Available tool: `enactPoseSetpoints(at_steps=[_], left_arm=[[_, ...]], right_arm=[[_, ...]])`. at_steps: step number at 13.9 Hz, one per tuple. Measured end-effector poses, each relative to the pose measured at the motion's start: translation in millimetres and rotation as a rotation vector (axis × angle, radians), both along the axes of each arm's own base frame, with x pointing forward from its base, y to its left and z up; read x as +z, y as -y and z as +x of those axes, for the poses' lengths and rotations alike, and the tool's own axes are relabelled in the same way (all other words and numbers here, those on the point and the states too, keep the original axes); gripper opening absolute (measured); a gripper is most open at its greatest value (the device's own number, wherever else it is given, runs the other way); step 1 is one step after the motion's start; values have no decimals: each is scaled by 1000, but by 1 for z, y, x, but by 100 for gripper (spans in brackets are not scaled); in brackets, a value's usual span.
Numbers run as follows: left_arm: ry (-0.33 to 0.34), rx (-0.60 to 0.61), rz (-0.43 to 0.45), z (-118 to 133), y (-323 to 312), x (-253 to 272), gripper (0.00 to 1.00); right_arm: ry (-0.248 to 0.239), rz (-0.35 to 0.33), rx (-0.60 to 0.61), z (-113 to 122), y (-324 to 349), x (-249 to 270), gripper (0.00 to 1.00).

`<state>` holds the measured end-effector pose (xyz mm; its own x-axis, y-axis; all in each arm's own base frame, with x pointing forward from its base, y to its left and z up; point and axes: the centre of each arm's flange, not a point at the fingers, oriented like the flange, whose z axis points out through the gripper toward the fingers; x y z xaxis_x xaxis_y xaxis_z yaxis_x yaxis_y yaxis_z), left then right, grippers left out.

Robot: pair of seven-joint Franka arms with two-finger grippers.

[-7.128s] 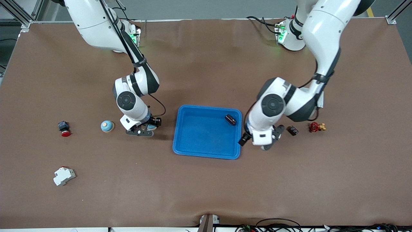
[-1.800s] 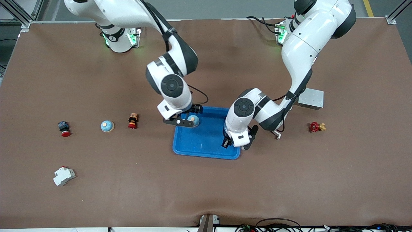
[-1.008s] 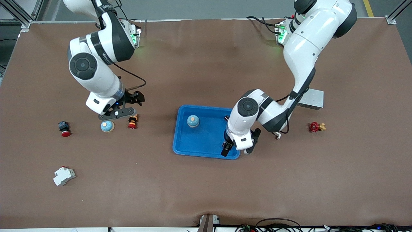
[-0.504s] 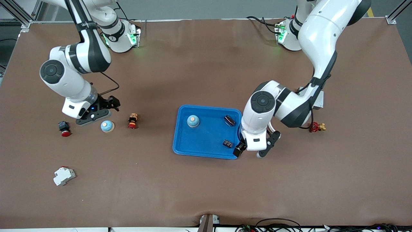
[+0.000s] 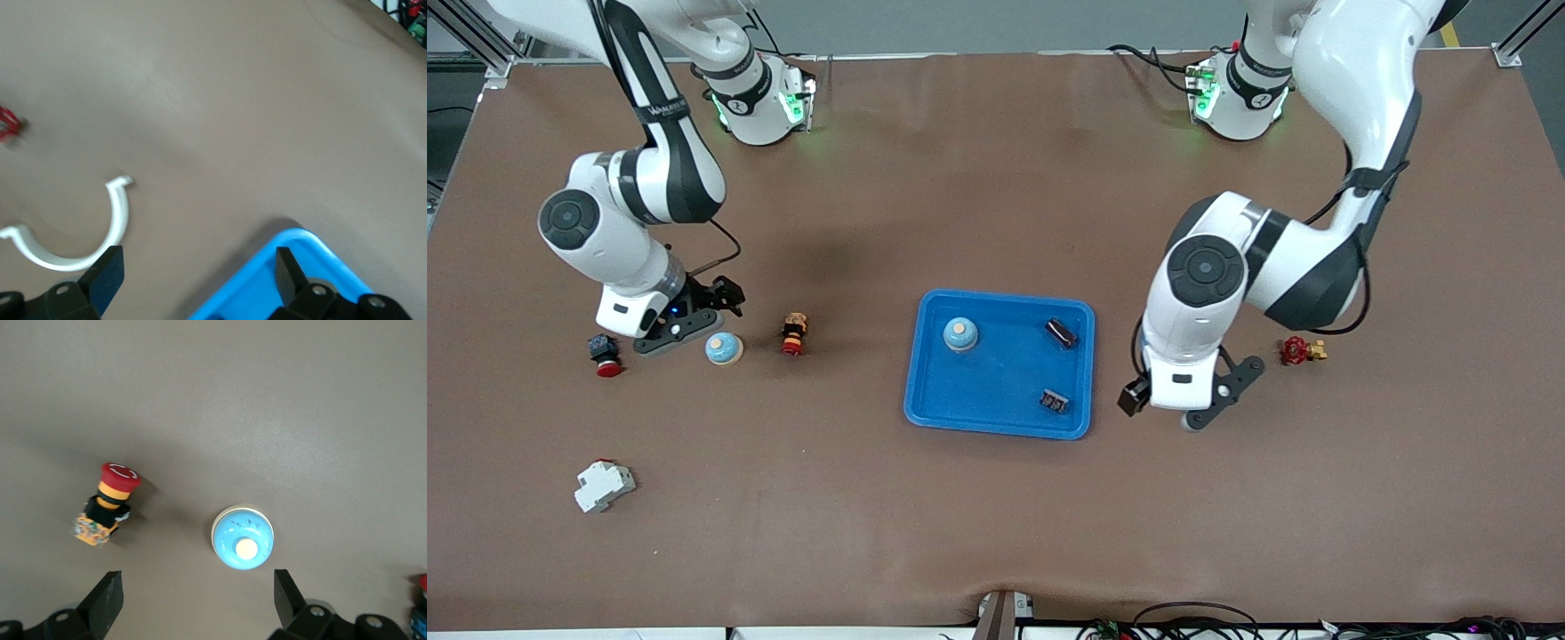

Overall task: Place electrolytic capacitor and blue bell in tray
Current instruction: 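Release the capacitor in the tray while the right gripper reaches the bell, then grasp the second blue bell with the right gripper while the left arm withdraws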

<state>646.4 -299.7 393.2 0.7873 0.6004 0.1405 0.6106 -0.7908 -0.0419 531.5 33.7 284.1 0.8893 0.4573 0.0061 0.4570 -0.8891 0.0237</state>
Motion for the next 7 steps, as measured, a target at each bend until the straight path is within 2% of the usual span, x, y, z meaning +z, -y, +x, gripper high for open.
enactPoseSetpoints(at_steps=[4, 7], left_arm=[[-25, -52, 0, 4, -52, 52, 100], [-30, -157, 22, 0, -83, 92, 100]], right_arm=[[-25, -12, 25, 1, 20, -45, 100], [-37, -17, 30, 0, 23, -66, 100]])
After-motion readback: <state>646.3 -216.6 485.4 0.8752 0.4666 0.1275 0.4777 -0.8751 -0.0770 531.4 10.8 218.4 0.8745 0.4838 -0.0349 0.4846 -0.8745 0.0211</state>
